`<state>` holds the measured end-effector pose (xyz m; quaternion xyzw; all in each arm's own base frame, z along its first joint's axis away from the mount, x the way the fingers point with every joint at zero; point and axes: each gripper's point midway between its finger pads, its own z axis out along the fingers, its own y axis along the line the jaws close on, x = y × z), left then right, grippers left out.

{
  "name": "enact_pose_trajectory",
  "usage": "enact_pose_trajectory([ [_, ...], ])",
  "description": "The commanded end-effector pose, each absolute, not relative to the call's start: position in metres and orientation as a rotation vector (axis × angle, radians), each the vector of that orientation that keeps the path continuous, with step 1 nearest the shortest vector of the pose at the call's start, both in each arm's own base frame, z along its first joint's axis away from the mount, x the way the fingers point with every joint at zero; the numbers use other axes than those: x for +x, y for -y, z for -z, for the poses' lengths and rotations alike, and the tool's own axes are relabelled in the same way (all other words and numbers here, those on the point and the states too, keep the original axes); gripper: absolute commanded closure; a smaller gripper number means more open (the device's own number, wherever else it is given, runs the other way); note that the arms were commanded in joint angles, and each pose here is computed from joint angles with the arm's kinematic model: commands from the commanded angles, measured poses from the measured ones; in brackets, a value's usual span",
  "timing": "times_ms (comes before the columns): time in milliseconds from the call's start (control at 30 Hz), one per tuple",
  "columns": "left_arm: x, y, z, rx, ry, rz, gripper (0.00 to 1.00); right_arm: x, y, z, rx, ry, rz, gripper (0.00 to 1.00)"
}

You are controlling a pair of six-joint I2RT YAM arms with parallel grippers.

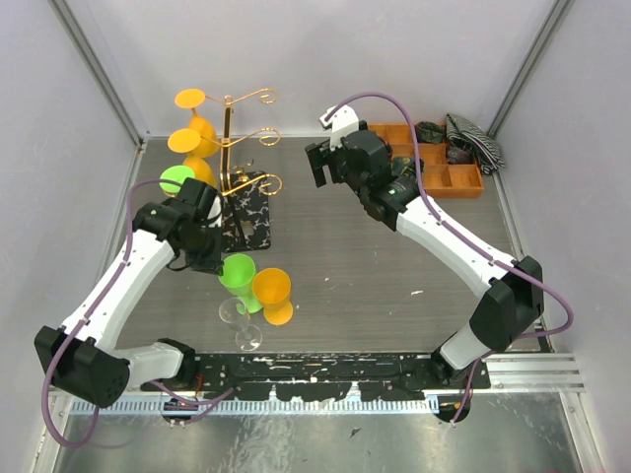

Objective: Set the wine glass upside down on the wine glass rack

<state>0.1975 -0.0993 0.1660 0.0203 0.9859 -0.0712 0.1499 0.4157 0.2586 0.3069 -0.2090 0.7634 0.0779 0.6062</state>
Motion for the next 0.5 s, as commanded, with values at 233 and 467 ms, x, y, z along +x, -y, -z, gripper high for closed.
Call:
enact_pose_trajectory([
  [233,0.203,0.112,-0.181,0.123,-2.786,0.300,0.98,0.417,-0.254,-0.337,-0.443,-1.684,-0.187,0.09],
  [467,0.200,0.116,-0.216,0.217,-2.697,0.369,0.99,0.418,-0.256,-0.338,-0.444,-1.683,-0.197,0.09],
])
